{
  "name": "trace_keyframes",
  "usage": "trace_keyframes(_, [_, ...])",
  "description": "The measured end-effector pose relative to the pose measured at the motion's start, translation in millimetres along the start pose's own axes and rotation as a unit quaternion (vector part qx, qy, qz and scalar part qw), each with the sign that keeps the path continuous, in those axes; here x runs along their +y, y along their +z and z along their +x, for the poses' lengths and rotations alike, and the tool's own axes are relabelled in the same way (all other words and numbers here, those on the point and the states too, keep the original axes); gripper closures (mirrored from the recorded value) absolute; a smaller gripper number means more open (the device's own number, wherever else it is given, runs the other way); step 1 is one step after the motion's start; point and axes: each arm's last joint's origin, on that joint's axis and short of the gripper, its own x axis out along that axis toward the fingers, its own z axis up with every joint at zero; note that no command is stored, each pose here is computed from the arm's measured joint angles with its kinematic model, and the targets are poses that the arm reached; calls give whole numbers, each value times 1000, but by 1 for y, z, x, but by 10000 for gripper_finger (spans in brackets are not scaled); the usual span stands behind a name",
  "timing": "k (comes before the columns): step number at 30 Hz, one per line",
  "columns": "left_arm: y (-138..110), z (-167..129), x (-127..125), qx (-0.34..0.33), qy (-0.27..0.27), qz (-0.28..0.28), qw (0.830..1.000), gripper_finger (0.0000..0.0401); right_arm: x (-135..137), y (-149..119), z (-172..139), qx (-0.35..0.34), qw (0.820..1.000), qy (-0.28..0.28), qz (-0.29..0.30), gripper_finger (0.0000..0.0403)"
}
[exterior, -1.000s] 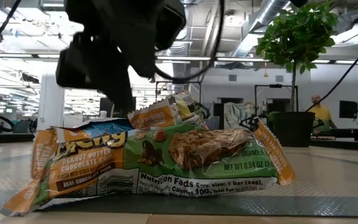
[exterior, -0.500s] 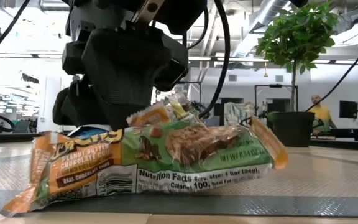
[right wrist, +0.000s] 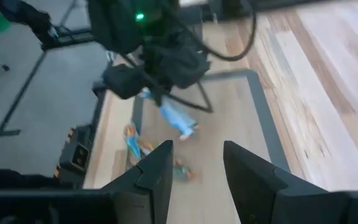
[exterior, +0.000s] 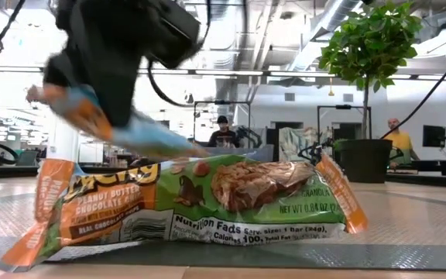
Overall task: Pick and place Granola Bars by type
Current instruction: Put the orange granola bar into the bottom black bin
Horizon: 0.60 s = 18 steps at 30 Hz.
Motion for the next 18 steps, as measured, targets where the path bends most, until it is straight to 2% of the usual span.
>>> trace_keyframes(5, [-17, -56, 16, -17, 57, -69, 996, 357, 2, 7, 0, -35, 999, 12, -17, 271])
trace_keyframes(11, [-54, -119, 35, -7, 75, -177, 981, 359, -1, 9, 1, -38, 999, 7, -25, 271])
trace_keyframes(14, [-75, -137, 42, 13, 86, -231, 969, 366, -3, 10, 1, -39, 999, 2, -26, 271])
trace_keyframes(18, [-100, -147, 49, 39, 124, -286, 949, 366, -5, 12, 1, -50, 997, -1, -60, 271])
